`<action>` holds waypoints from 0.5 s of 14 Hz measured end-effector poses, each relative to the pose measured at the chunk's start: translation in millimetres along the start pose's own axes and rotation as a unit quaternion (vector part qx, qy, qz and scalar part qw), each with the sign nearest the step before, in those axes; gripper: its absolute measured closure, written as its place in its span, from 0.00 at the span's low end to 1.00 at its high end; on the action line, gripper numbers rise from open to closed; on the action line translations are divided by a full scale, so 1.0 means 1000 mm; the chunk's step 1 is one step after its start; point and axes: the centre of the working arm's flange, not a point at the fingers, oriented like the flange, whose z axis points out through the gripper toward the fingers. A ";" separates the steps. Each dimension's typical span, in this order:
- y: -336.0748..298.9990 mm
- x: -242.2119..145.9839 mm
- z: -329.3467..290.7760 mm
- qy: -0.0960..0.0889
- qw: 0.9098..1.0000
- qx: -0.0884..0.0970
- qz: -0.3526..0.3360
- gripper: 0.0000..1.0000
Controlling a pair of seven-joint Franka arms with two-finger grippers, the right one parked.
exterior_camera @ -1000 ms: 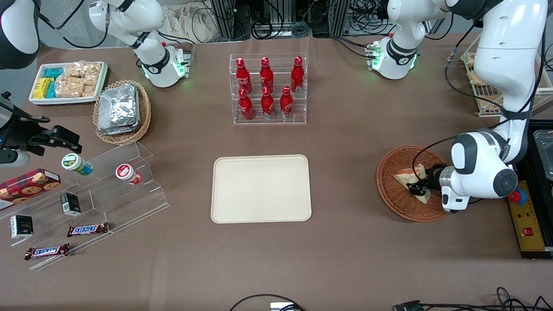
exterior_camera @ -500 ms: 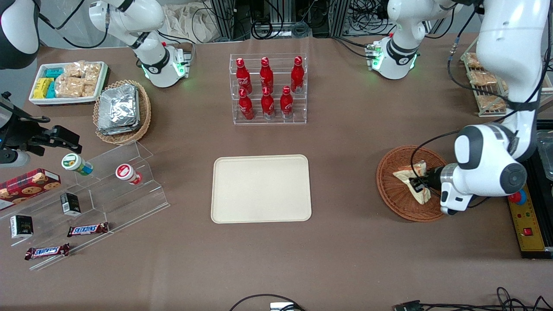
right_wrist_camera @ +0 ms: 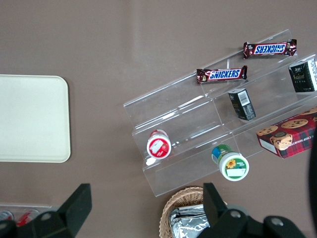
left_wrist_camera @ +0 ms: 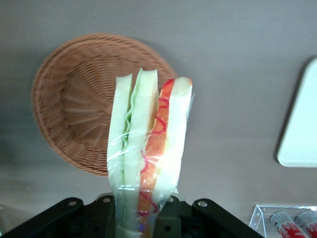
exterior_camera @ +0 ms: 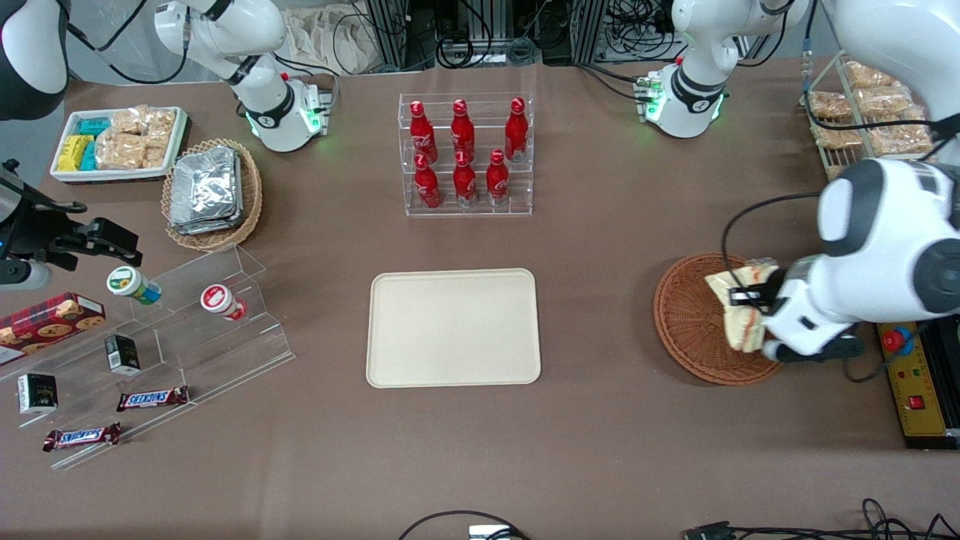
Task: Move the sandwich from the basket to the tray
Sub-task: 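Carry the held sandwich over to the cream tray with the left gripper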
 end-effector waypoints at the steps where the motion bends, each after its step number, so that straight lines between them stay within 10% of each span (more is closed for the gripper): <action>1: 0.033 -0.003 0.003 0.001 1.000 0.006 0.009 0.82; 7: 0.200 -0.001 0.059 -0.016 0.999 -0.023 0.021 0.83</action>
